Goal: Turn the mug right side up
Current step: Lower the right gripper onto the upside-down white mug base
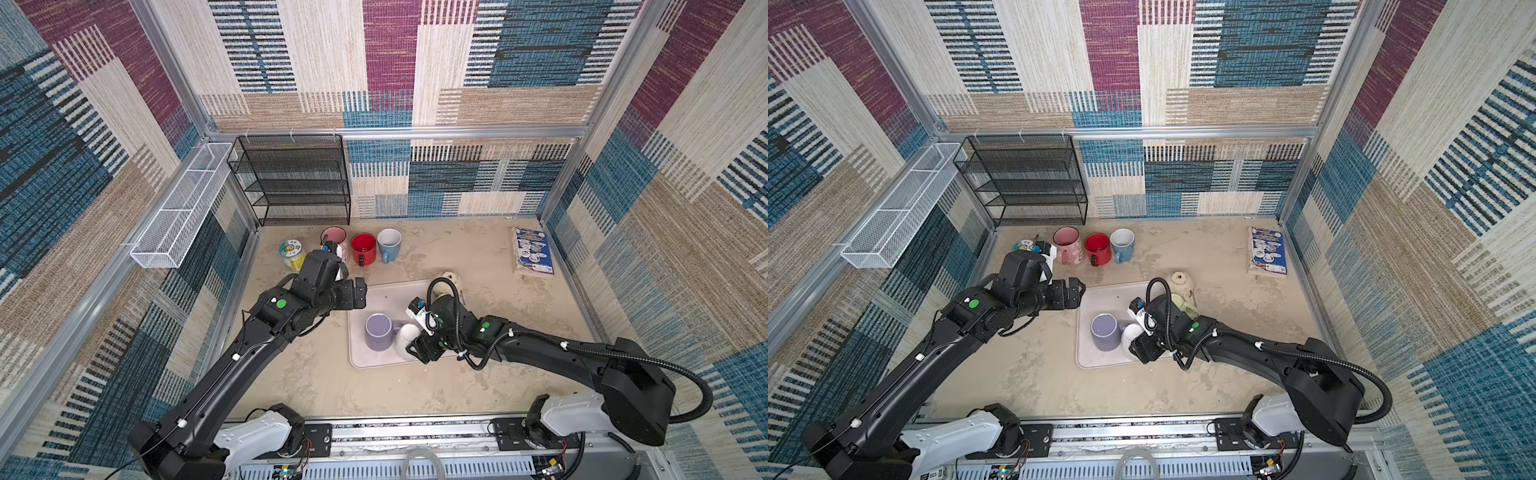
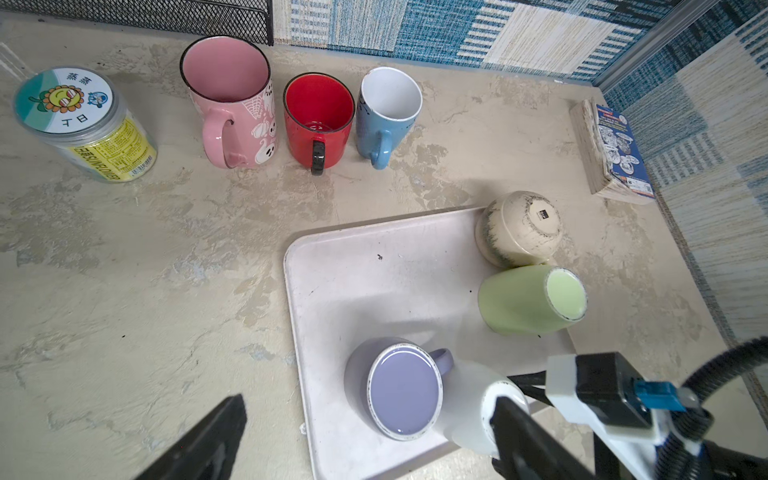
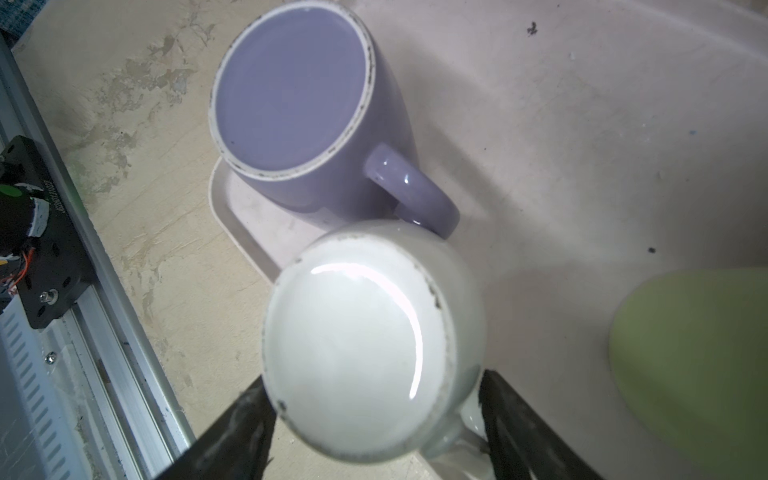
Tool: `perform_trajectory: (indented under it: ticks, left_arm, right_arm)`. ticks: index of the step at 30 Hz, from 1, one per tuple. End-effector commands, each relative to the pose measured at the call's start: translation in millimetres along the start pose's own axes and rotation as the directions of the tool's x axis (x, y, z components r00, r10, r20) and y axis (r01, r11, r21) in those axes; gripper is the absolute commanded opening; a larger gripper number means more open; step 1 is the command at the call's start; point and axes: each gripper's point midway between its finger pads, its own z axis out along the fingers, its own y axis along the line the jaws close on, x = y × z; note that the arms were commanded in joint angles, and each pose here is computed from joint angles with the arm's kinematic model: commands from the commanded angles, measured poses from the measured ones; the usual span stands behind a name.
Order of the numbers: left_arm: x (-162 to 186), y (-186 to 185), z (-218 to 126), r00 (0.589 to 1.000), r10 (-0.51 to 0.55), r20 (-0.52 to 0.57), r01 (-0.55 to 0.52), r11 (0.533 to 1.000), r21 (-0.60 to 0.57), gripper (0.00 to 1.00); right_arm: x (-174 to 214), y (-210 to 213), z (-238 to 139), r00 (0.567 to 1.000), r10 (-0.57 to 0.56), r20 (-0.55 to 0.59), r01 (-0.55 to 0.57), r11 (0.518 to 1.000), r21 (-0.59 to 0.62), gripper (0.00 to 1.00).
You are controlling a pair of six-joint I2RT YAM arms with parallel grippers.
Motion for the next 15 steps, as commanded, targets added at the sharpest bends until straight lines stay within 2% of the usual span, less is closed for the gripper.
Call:
perform_trajectory:
  ticks: [1,15]
  left_arm:
    - [-5.8,1.5,0.0,0.999,0.024,0.029,-0.024,1.000,-0.010,0.97]
    - [1.9,5.7,4.1,1.000,0.025,0.019,-0.024,1.000,-0.018,0.97]
  right_arm:
    - [-3.9,-2.8,1.5,1.000,-0.017,0.010,0.017,1.000,0.024,0.74]
    - [-13.1,-6.2,9.2,1.000,-0.015,0.004,0.015,0.998,0.059,0.53]
